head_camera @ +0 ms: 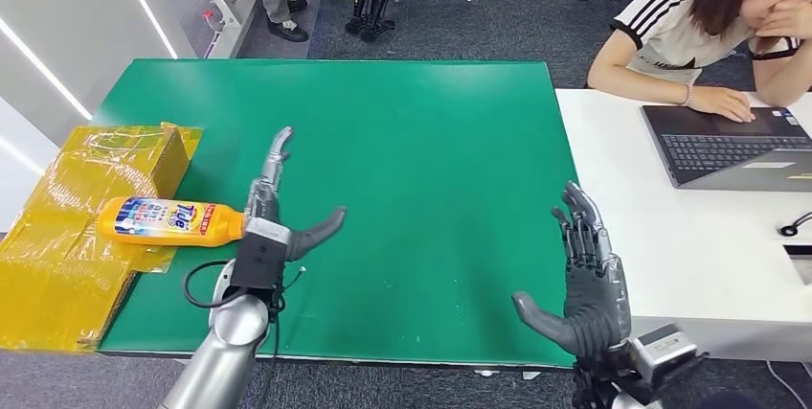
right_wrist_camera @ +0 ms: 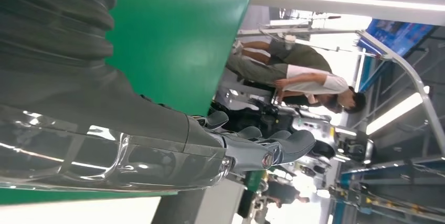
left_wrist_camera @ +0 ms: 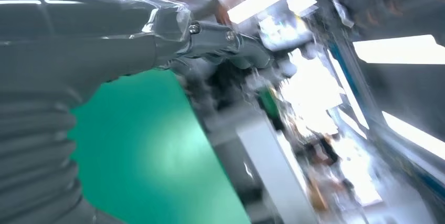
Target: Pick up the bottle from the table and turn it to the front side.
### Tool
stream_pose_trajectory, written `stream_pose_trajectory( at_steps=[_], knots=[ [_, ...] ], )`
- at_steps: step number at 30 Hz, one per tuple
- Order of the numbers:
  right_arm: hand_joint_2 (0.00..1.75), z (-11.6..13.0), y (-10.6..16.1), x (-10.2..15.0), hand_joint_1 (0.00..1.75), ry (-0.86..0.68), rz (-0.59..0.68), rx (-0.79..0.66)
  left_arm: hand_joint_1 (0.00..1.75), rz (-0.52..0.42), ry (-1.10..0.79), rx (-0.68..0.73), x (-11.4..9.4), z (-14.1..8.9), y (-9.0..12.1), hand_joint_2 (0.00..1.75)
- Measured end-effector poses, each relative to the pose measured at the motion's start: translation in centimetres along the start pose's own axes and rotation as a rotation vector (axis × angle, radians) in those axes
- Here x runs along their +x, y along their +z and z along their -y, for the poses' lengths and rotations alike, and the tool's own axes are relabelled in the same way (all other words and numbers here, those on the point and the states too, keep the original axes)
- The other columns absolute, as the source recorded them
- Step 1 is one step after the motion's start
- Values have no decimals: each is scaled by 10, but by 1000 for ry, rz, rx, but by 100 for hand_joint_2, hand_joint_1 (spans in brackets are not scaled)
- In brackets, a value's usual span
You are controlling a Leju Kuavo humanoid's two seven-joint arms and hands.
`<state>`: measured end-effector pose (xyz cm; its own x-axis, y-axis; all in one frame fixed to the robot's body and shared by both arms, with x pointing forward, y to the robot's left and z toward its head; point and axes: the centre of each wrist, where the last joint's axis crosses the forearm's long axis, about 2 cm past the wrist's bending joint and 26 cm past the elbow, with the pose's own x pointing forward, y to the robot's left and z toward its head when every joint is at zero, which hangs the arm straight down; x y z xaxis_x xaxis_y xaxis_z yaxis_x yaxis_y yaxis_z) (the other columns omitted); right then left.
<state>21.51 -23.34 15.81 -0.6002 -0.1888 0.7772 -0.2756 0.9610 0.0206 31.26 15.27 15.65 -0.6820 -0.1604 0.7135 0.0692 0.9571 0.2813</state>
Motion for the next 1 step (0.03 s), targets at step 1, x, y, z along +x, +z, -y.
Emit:
stream_pose_trajectory(
  at_steps=[1],
  knots=[
    [175,-1,1,-1,0,-3,-5,-3,0,-3,32,-21,3,3,0,175]
  ],
)
